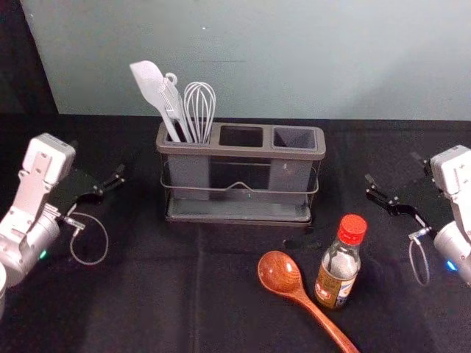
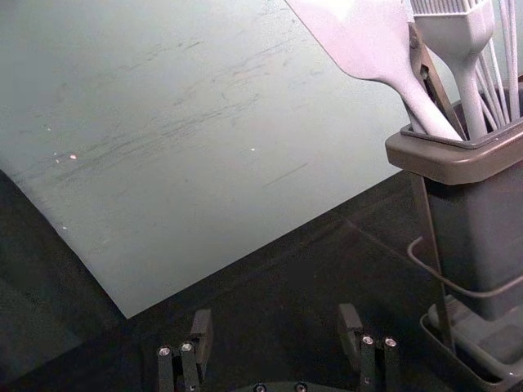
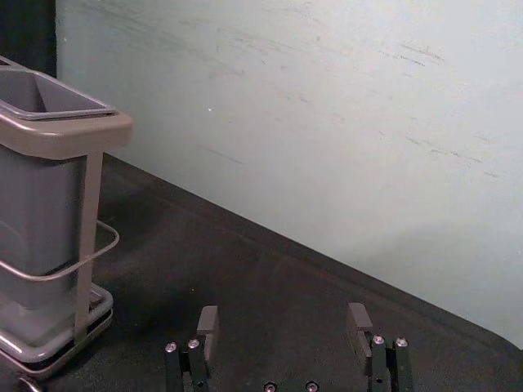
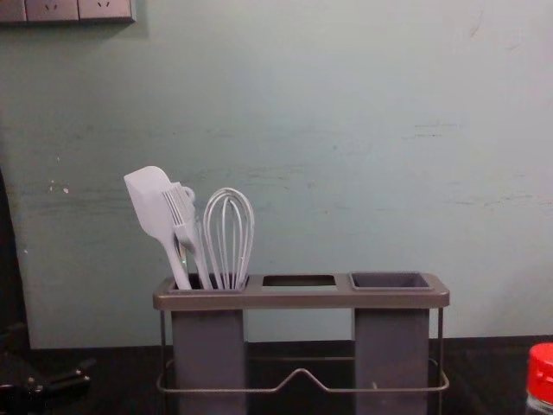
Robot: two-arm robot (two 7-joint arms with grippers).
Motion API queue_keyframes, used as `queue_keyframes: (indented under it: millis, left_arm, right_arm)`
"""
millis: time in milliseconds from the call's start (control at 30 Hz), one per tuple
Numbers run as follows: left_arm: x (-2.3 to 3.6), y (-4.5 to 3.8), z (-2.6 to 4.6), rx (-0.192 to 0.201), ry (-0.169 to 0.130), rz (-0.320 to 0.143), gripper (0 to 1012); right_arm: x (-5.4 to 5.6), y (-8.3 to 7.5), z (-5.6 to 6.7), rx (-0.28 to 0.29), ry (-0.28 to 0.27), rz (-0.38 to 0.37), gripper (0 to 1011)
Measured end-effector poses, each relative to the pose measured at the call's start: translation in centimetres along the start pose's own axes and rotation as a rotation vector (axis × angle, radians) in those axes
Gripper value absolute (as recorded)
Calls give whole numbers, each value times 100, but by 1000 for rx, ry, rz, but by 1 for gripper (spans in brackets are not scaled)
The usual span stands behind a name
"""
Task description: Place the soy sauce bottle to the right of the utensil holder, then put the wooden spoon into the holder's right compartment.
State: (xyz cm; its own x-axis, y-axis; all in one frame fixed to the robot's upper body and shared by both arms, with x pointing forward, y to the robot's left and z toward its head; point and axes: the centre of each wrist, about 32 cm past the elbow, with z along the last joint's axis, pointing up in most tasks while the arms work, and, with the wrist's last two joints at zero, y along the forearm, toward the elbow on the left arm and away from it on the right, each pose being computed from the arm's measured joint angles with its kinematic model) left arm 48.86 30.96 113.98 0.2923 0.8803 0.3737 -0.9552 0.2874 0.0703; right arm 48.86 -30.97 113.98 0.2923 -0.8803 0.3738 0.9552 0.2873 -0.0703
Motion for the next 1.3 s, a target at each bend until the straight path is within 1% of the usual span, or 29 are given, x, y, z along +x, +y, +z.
queue_keyframes:
  millis: [400, 533, 600, 633, 733, 767, 800, 833, 967, 1000, 1100, 1133, 1233, 1267, 1300]
  left_arm:
    - [0, 0, 0, 0, 0, 0, 1005]
    - [0, 0, 0, 0, 0, 0, 1005]
    - [0, 0, 0, 0, 0, 0, 1005]
    - [0, 0, 0, 0, 0, 0, 1005]
    - [0, 0, 0, 0, 0, 0, 1005]
    - [0, 0, 0, 0, 0, 0, 1005]
    - [0, 0, 0, 0, 0, 0, 1005]
    - [0, 0, 0, 0, 0, 0, 1005]
    - [0, 0, 0, 0, 0, 0, 1005]
    - [0, 0, 0, 0, 0, 0, 1005]
    - [0, 0, 0, 0, 0, 0, 1005]
    - [0, 0, 0, 0, 0, 0, 1005]
    - [0, 0, 0, 0, 0, 0, 1005]
    - [0, 0, 0, 0, 0, 0, 1005]
    - [0, 0, 0, 0, 0, 0, 1005]
  right_arm:
    - [0, 0, 0, 0, 0, 0, 1002]
    - [10, -59, 11, 6, -2, -1, 1002]
    - [17, -133, 21, 9, -4, 1, 1002]
    - [26, -198, 29, 12, -8, 3, 1002]
    - [42, -301, 45, 17, -14, 5, 1002]
    - [61, -384, 61, 25, -15, 1, 1002]
    - [75, -426, 67, 27, -13, 0, 1002]
    - [109, -512, 81, 34, -4, -2, 1002]
    - [185, -677, 112, 50, 22, 5, 1002]
    - [238, -779, 136, 66, 45, 14, 1002]
    - [284, -875, 156, 89, 76, 29, 1002]
    - [308, -925, 174, 109, 100, 45, 1002]
    - [339, -990, 201, 144, 143, 83, 1002]
    - [351, -1023, 221, 166, 170, 117, 1002]
    - [356, -1034, 229, 174, 182, 131, 1002]
